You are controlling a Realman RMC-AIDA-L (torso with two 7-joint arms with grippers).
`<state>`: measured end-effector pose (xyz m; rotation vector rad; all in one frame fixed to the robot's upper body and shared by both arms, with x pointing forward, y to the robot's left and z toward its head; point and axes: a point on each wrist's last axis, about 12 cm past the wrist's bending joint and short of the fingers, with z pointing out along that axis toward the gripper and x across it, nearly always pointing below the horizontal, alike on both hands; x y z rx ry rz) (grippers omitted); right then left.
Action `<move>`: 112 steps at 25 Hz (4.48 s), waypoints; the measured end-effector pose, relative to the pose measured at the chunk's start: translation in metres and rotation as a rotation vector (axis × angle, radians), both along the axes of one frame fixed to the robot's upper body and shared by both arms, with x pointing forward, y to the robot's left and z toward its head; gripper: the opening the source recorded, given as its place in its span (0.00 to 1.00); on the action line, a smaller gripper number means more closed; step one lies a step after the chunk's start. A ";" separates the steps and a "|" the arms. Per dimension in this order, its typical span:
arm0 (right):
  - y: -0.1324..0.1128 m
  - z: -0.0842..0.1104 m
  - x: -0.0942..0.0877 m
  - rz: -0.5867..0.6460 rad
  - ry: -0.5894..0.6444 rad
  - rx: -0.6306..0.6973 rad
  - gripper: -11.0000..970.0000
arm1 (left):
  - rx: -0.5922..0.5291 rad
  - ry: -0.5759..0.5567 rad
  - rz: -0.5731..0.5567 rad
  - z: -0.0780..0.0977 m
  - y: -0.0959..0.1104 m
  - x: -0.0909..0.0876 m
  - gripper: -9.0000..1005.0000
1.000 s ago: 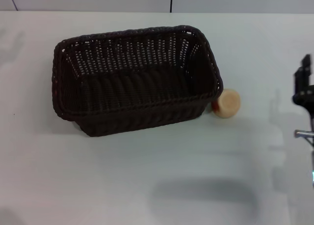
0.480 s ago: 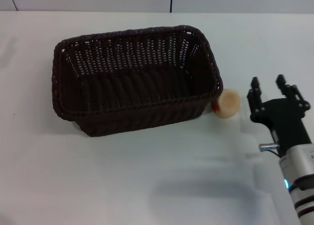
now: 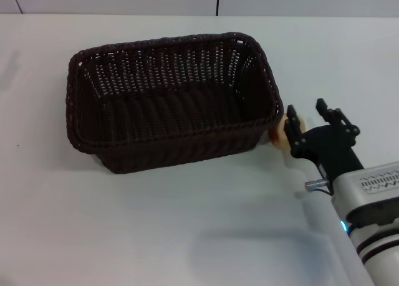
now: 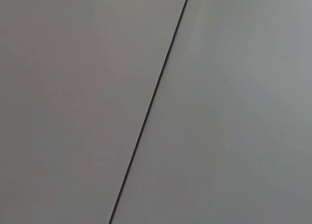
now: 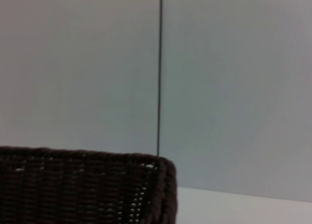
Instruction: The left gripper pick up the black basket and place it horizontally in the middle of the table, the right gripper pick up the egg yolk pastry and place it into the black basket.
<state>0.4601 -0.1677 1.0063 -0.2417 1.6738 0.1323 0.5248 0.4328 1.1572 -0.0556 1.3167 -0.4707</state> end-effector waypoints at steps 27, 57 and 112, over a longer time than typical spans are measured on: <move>-0.002 -0.014 0.011 0.046 0.091 -0.010 0.45 | -0.006 -0.017 -0.022 0.001 -0.003 -0.001 0.59; -0.021 0.027 0.003 -0.182 -0.247 -0.101 0.05 | -0.031 -0.035 -0.046 0.003 0.000 -0.013 0.59; -0.043 0.081 0.026 -0.386 -0.534 -0.065 0.41 | -0.046 0.000 -0.027 -0.020 -0.004 -0.019 0.59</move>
